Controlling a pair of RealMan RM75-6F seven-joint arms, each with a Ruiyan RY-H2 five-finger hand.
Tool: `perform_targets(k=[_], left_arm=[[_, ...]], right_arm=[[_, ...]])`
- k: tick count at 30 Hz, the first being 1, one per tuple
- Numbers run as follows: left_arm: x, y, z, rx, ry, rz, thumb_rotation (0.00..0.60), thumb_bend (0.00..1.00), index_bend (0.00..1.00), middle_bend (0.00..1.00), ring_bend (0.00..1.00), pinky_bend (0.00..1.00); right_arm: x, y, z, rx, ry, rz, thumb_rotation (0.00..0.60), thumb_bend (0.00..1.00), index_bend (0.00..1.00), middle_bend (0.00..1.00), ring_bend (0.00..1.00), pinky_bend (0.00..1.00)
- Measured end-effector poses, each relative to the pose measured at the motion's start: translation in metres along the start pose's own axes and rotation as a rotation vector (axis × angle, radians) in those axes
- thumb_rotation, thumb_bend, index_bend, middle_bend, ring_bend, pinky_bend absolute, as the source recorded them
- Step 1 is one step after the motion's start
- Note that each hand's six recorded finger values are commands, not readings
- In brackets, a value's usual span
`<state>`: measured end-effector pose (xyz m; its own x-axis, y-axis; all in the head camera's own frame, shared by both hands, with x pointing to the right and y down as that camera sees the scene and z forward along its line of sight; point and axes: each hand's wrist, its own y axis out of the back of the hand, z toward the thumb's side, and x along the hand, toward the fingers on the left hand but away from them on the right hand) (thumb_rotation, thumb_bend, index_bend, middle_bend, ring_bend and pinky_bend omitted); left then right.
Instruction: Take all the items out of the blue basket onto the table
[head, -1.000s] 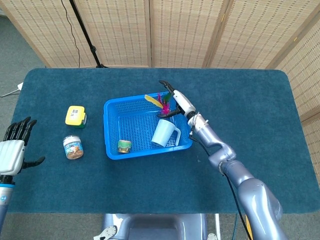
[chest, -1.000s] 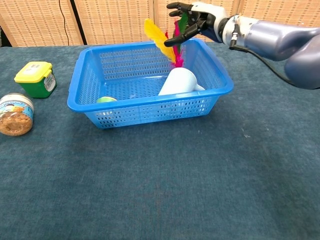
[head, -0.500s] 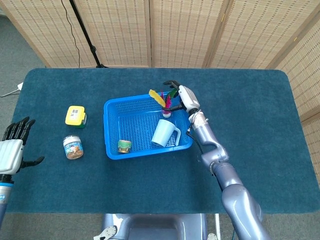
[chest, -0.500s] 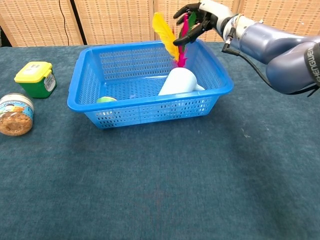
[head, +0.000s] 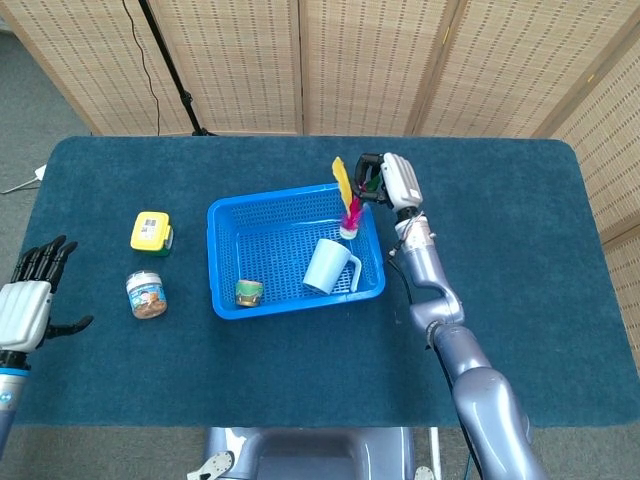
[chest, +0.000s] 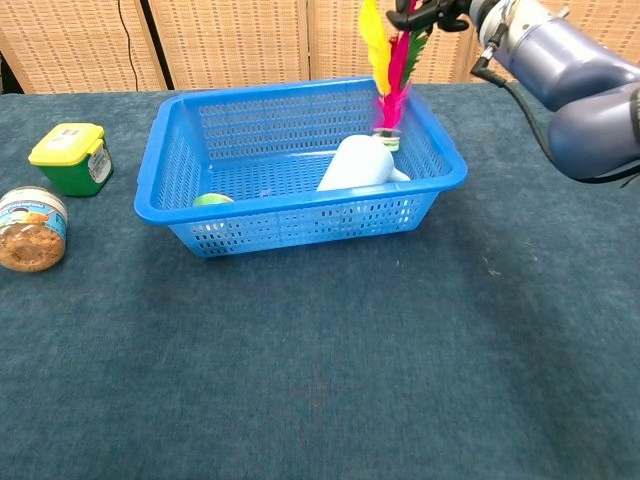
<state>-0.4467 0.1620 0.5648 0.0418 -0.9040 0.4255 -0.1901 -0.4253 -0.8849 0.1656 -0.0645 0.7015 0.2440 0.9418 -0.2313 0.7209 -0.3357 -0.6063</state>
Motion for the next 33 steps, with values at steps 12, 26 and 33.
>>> perform_targets(k=[12, 26, 33], left_arm=[[-0.007, 0.002, 0.008, -0.011, -0.041, 0.006, 0.6, 0.0, 0.0, 0.0, 0.0, 0.0], [-0.012, 0.001, 0.016, -0.016, -0.08, -0.009, 0.6, 0.0, 0.0, 0.0, 0.0, 0.0], [-0.014, 0.001, 0.019, -0.019, -0.088, -0.012, 0.6, 0.0, 0.0, 0.0, 0.0, 0.0]], right_arm=[[-0.001, 0.051, 0.016, 0.065, 0.118, -0.117, 0.6, 0.48, 0.66, 0.67, 0.79, 1.0], [0.023, 0.147, -0.007, 0.207, 0.136, -0.236, 0.6, 0.45, 0.6, 0.62, 0.72, 0.98], [0.041, 0.134, -0.053, 0.275, 0.009, -0.107, 0.6, 0.0, 0.0, 0.0, 0.0, 0.0]])
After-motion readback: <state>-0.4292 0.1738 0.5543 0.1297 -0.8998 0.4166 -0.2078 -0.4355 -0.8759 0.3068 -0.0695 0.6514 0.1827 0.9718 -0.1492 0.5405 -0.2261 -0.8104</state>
